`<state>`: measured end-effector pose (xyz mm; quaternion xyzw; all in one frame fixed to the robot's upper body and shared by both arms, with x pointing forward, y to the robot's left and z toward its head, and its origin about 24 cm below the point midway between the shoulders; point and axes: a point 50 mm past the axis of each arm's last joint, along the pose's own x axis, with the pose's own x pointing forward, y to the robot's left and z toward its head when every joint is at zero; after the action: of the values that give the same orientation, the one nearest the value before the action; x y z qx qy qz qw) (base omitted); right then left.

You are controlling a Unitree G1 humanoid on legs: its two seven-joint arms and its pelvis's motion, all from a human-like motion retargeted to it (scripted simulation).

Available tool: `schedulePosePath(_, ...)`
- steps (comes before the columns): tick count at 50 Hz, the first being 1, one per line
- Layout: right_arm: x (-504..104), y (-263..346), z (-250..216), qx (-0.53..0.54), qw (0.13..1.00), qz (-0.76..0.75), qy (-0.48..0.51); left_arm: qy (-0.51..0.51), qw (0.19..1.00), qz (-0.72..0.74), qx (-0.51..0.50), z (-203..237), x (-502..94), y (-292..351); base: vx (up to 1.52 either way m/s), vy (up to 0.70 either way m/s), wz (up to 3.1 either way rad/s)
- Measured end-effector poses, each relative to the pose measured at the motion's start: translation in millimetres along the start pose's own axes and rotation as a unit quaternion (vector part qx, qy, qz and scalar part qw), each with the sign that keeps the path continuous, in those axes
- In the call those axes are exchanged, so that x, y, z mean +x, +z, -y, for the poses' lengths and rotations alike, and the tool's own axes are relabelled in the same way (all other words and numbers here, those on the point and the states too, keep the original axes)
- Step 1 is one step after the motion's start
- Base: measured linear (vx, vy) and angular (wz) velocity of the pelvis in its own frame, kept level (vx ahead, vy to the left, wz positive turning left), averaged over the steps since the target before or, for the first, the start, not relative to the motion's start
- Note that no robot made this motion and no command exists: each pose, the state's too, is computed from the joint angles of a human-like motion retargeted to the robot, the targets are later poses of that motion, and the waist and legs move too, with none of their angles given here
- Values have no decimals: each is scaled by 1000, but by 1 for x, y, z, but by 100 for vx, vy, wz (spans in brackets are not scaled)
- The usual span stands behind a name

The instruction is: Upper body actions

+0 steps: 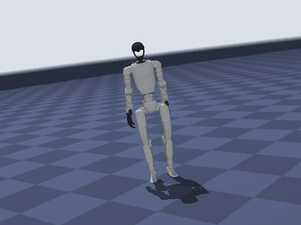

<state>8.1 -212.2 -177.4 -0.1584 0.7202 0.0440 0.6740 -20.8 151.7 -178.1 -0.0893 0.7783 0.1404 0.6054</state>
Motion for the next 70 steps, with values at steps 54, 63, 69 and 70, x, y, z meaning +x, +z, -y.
schedulePosePath(54, 0, -36, -2, -49, 996, -74, -16, 102, 979, 74, 159, -19, -11, 51, -19, 19, 137)
schedulePosePath(63, 0, -5, 0, -115, 993, -19, -30, 114, 982, 45, 146, -31, -10, 43, 6, 1, 122)
schedulePosePath(69, 0, -20, -5, -86, 995, -44, -14, 101, 981, 55, 158, -18, -8, 40, 20, -2, 47)
schedulePosePath(70, 0, -23, -6, -80, 996, -49, -10, 96, 982, 59, 153, -14, -8, 39, 16, 0, 38)
